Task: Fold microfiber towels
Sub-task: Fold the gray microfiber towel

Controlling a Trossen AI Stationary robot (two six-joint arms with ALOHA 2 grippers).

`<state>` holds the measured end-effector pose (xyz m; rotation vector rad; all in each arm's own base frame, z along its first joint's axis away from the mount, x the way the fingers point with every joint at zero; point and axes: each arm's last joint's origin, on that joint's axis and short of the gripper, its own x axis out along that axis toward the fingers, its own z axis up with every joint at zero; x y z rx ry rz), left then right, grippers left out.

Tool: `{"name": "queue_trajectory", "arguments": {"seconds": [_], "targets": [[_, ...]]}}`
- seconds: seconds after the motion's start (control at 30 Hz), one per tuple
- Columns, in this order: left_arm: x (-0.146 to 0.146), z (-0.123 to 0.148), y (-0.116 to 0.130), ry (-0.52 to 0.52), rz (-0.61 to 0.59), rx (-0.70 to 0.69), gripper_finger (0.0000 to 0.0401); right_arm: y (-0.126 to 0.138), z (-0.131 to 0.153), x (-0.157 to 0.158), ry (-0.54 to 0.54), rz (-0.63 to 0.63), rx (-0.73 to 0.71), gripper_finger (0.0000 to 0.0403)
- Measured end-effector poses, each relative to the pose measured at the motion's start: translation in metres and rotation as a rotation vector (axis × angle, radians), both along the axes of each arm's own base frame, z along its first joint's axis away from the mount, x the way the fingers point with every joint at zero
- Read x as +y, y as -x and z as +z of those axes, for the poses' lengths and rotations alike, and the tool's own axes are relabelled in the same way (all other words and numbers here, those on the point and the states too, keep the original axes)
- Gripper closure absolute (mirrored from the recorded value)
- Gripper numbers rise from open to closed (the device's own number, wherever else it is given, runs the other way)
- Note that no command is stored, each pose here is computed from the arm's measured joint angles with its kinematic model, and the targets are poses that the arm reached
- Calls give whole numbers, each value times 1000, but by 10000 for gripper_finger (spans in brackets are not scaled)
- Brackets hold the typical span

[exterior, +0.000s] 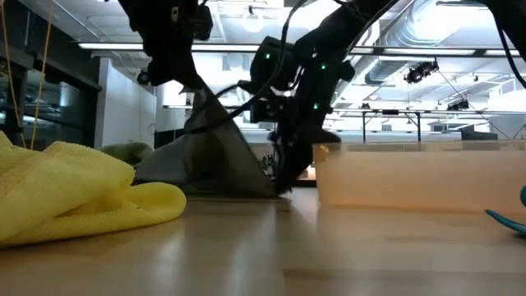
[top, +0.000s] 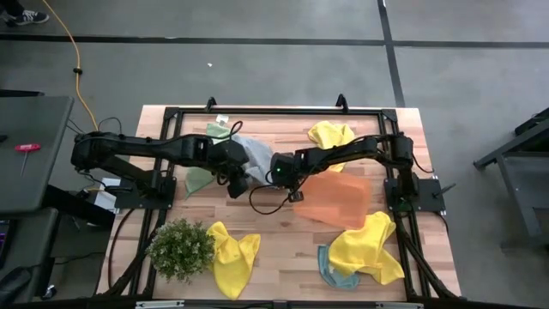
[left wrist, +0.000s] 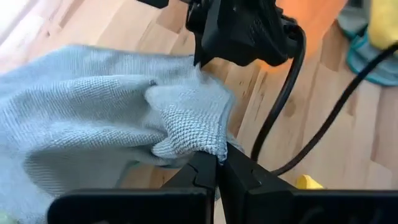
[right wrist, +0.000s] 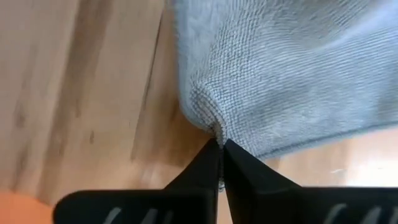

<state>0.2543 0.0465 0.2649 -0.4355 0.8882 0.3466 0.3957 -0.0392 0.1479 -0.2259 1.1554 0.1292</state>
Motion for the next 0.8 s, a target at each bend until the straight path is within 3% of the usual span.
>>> {"name": "queue_trajectory", "arguments": {"seconds": [0.23, 0.43, 0.6, 0.8], "targets": [[-1, 25, 21, -29, -4, -91, 401, 14, 67, -2, -13, -56, -179, 401], [8, 50, 38, -85, 31, -175, 401, 43, 130, -15, -49, -178, -351, 402], [35, 92, 40, -217, 85, -255, 401, 75, 173, -35, -28, -296, -475, 402], [82, 130, 41, -441, 68, -113, 401, 112, 205, -72, 97, -462, -577, 403]]}}
